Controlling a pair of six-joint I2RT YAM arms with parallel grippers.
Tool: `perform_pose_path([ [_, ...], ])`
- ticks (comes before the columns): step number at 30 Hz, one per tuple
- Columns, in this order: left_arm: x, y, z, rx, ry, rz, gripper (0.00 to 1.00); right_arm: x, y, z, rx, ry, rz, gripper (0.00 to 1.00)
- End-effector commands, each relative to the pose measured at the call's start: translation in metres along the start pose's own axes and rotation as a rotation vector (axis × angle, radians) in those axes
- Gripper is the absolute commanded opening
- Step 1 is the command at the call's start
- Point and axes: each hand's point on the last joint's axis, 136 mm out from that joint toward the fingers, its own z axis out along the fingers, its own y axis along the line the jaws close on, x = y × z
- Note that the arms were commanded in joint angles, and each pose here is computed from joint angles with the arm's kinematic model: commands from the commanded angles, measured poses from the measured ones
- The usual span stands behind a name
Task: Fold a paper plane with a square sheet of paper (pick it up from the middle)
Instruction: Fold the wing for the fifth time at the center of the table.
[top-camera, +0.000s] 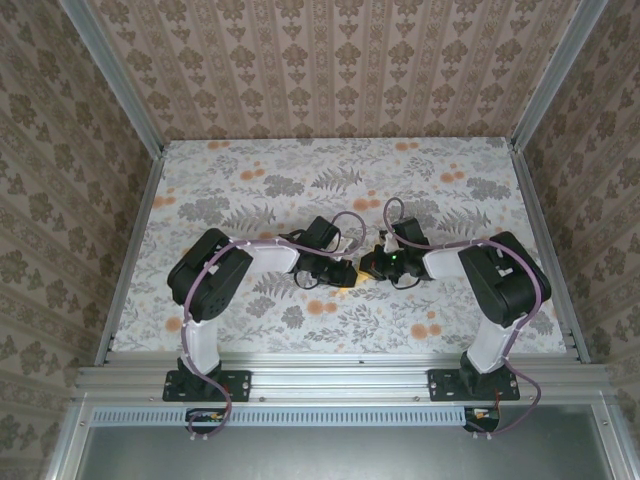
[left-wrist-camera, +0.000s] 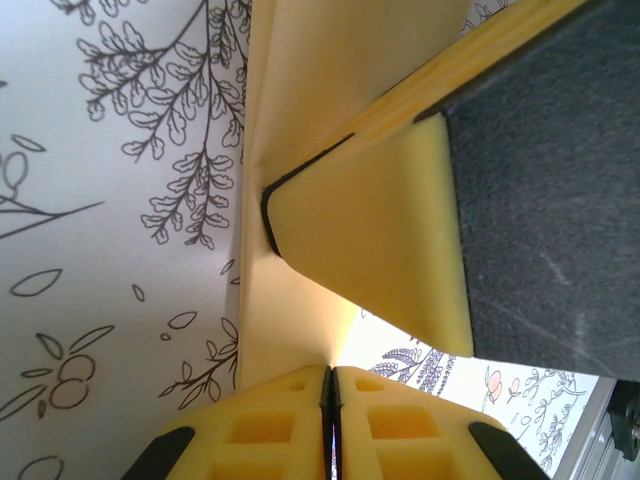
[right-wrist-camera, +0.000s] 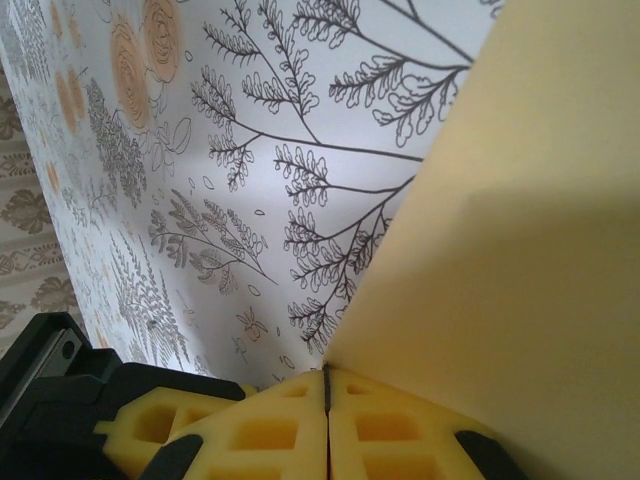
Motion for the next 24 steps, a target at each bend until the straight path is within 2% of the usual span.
perform_pose_path([
  [1, 0.035, 0.023, 0.001, -0.084, 0.092, -0.052, 0.12, 0.007, -0.024, 0.004, 0.082, 0.011, 0.010, 0.09],
  [24, 0.076, 0.026, -0.009, -0.085, 0.127, -0.099, 0.13, 0.011, -0.050, 0.002, 0.163, 0.027, 0.017, 0.07],
])
